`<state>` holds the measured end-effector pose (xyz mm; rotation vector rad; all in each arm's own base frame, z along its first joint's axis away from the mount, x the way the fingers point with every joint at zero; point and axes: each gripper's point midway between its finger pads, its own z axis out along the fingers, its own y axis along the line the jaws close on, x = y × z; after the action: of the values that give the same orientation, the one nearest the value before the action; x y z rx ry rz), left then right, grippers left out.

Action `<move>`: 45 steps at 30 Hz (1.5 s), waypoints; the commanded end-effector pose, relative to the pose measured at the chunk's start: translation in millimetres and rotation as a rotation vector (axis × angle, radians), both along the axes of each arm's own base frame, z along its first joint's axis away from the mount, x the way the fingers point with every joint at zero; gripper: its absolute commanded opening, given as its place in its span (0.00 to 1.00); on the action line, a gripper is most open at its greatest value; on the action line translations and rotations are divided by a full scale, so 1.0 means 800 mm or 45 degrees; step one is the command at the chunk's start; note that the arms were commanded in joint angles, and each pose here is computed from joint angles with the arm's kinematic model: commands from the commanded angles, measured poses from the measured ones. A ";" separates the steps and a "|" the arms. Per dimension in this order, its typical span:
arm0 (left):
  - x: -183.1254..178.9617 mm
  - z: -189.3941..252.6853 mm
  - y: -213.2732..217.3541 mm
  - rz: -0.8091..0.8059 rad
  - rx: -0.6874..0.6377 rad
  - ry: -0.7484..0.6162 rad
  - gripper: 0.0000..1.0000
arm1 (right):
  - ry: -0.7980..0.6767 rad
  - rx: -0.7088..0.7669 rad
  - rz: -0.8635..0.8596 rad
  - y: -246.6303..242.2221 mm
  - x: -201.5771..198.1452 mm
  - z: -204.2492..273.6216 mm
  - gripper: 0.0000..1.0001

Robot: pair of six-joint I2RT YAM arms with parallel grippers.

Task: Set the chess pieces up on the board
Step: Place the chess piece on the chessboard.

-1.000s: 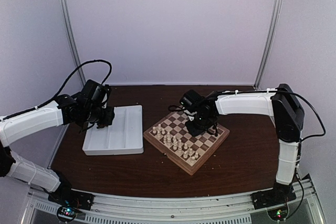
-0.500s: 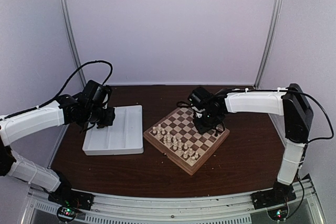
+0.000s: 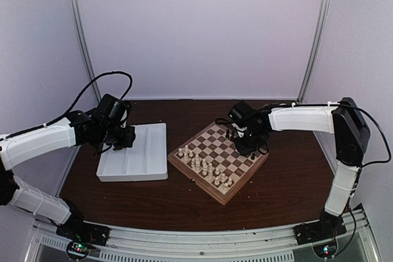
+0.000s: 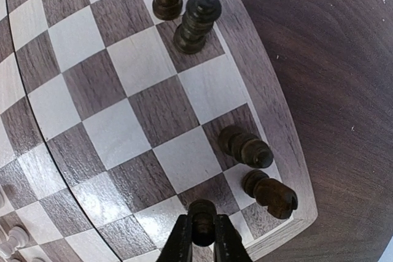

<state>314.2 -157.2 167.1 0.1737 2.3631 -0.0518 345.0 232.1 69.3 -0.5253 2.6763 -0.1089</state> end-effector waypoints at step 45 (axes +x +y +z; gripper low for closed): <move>0.012 0.022 -0.008 0.000 -0.065 -0.062 0.45 | -0.012 0.018 -0.010 -0.009 0.005 0.012 0.28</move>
<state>314.3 -158.6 167.9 0.1761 2.3629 -0.0611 343.7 224.8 61.8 -0.5196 2.6979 -0.1078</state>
